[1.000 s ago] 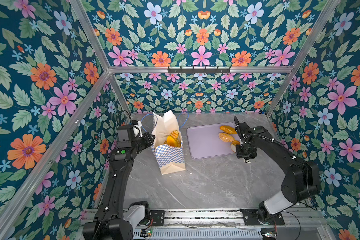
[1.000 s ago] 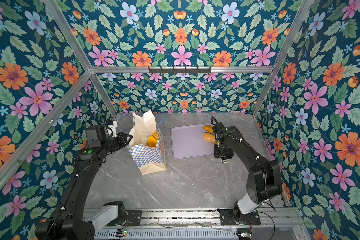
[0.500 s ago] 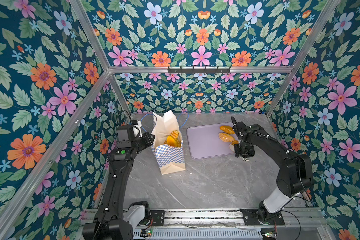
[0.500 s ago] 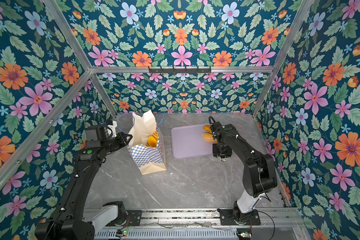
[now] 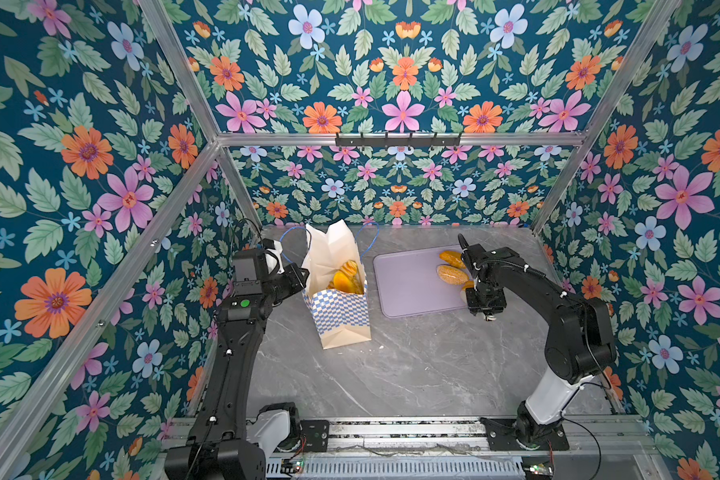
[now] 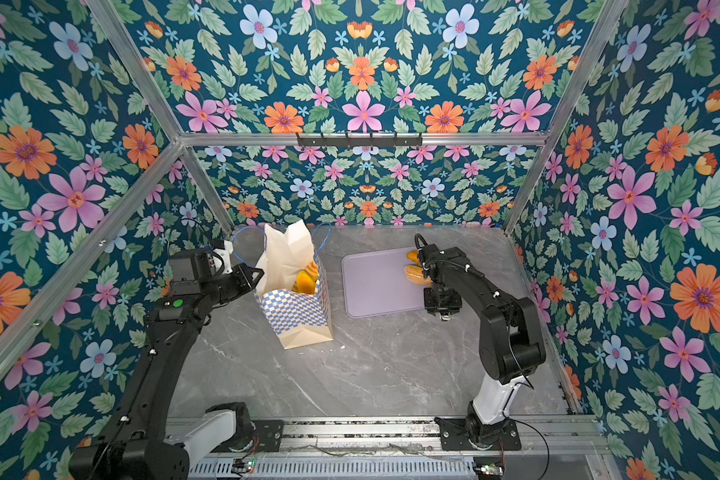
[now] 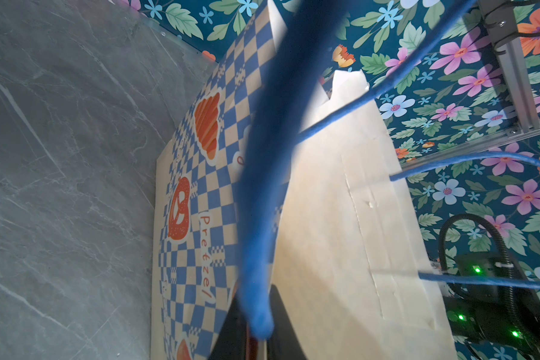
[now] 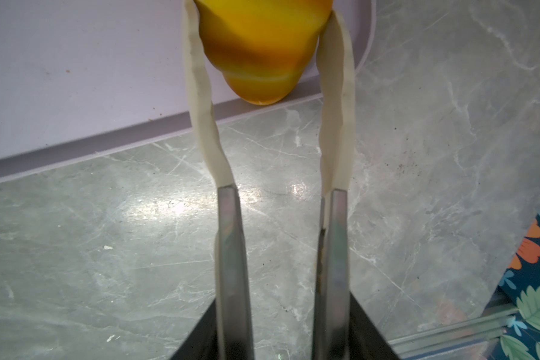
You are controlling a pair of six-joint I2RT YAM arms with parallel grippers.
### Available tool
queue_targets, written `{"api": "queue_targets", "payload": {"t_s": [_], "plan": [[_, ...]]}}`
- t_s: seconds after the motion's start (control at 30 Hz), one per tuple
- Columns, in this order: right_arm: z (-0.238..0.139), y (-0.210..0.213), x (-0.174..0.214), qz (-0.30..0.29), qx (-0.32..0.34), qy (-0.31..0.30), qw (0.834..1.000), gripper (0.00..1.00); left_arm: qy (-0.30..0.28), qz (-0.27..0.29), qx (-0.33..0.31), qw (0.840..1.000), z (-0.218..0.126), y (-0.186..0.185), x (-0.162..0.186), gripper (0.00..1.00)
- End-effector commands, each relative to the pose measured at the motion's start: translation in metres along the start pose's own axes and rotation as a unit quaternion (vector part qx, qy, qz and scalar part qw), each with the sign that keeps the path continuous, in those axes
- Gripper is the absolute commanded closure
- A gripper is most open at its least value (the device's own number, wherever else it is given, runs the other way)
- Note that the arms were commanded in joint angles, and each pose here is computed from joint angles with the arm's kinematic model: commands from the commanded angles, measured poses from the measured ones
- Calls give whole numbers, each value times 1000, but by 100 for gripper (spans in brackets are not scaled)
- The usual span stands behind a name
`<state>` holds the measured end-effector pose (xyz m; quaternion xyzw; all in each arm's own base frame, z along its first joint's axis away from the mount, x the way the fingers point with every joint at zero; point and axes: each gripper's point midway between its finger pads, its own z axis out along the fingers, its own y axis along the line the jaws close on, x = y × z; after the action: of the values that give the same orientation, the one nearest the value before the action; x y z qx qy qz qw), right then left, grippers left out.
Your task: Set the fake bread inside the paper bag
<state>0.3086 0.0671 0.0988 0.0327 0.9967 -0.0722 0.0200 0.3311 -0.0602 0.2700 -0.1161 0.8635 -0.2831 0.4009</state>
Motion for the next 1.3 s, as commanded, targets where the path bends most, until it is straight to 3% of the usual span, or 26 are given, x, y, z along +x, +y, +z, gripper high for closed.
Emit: {"api": "queue_targets", "payload": {"t_s": [0.0,0.8,1.1,1.27], "plan": [[-4,-3,-1,-2,7,-7,1000,55,-6,12,2,1000,-2,-2,-3,86],[-49,-19,13,18,-3,-55,998,59,-7,14,2,1000,-3,-3,-5,84],[-82,-14,14,30,-49,-96,994,60,-10,15,4,1000,-5,-6,-7,84],[-103,-10,11,36,-82,-125,988,60,-12,16,4,1000,-8,-8,-9,76]]}}
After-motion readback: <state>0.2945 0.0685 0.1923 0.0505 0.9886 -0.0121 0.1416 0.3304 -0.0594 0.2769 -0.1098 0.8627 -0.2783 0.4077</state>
